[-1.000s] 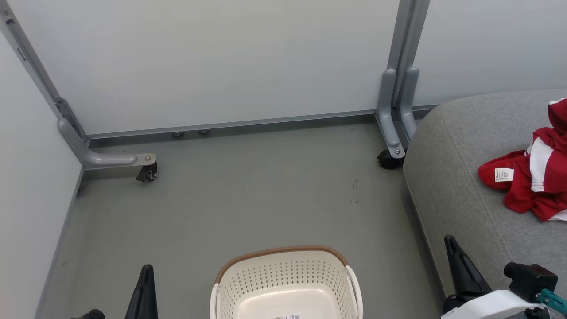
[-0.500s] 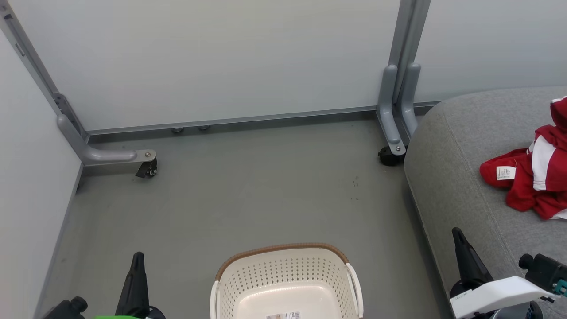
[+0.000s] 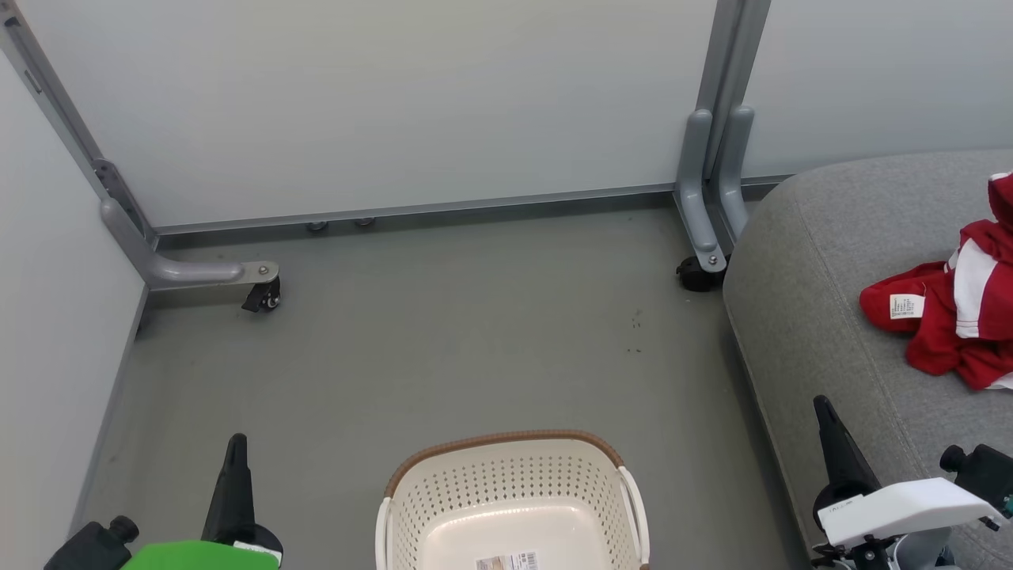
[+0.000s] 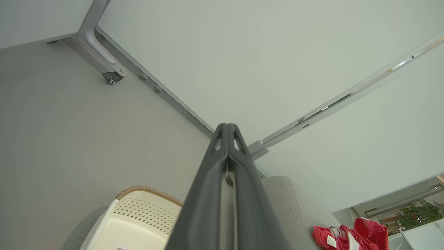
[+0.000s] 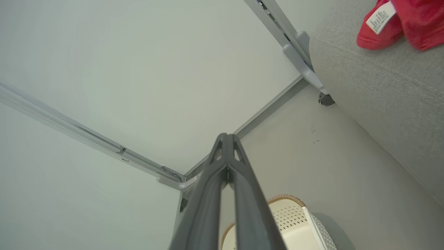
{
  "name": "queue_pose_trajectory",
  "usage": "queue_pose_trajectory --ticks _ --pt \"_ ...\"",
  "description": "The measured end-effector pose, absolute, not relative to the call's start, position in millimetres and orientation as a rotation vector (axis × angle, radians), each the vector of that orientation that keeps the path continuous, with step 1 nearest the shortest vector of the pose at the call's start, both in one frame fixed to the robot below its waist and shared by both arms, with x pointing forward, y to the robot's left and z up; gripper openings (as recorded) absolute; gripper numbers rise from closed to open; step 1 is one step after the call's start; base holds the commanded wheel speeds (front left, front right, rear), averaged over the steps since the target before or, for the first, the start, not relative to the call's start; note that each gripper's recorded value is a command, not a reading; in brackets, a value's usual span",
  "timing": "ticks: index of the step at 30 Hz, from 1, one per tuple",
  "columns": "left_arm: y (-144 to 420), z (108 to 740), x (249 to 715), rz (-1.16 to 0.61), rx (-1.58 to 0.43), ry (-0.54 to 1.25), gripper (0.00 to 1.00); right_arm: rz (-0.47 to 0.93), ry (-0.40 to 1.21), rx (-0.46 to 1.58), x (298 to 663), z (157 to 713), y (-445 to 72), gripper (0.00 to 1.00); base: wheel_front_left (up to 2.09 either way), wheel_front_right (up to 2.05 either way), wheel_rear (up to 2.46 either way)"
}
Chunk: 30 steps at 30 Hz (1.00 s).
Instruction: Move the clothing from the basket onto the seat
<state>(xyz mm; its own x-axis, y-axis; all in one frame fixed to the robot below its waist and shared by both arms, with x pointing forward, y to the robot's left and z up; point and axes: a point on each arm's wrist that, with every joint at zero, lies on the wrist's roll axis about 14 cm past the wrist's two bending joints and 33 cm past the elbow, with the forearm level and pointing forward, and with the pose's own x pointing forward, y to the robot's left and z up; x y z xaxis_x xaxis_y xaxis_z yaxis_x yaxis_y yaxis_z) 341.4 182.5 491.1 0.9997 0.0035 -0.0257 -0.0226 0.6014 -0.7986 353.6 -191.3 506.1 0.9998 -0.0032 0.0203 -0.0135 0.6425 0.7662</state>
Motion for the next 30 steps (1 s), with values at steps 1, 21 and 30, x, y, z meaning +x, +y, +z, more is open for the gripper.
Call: queue_pose_trajectory --ticks 1,21,30 --pt "183 492 343 0.015 -0.935 0.021 0.00 0.004 -0.019 0.886 354 506 -192 0.00 0.00 0.00 0.00" --pt "188 494 357 0.023 -1.140 0.028 0.00 -0.013 -0.002 1.106 364 504 -196 0.00 0.00 0.00 0.00" --pt "191 495 362 0.027 -1.223 0.027 0.00 -0.015 0.001 1.194 369 504 -197 0.00 0.00 0.00 0.00"
